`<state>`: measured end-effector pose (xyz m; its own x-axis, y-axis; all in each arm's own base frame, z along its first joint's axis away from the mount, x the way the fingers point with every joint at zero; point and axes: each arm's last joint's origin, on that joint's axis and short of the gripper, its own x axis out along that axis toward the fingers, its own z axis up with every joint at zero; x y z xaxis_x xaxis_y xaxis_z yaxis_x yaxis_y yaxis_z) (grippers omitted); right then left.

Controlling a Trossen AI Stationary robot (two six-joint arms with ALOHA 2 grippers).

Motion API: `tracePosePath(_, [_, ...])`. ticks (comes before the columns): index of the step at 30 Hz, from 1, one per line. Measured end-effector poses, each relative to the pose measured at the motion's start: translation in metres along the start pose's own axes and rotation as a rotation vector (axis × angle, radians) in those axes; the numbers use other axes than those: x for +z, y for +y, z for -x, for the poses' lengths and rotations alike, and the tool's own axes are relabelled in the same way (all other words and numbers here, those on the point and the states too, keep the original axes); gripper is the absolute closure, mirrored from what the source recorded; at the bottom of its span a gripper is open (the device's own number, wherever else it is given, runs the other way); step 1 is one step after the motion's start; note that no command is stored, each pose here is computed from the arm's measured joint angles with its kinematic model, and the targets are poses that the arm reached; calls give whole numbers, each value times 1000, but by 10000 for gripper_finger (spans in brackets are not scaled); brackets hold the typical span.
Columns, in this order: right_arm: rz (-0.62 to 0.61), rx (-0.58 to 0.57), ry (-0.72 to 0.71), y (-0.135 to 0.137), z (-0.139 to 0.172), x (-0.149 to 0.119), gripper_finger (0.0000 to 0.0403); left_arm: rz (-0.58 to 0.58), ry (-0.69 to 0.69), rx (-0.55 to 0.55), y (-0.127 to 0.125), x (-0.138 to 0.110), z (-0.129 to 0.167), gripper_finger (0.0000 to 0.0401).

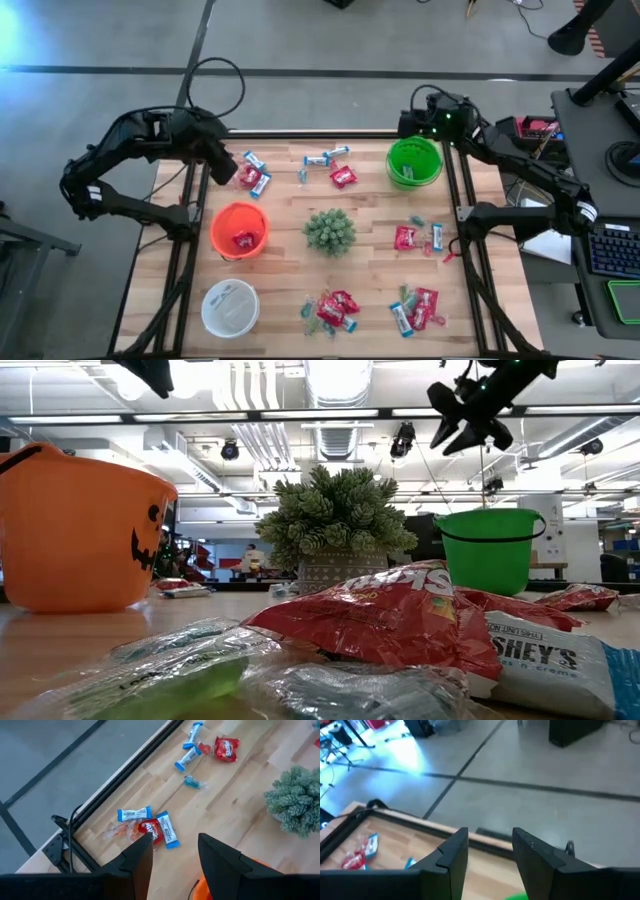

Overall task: Sort candy
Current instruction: Put the red candy into the orange bucket

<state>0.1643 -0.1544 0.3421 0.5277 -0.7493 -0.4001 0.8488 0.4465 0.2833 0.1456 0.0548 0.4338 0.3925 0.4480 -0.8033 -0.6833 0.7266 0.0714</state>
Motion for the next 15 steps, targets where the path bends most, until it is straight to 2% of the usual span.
tracePosePath(7, [-44,53,15,-3,-4,2,257,18,18,56,6,7,5,244])
tracePosePath(12, [-97,71,-19,-1,-5,6,257,-51,14,101,7,9,6,220])
tracePosePath(15, [-138,130,-52,2,-4,10,259,-101,8,131,8,9,6,211])
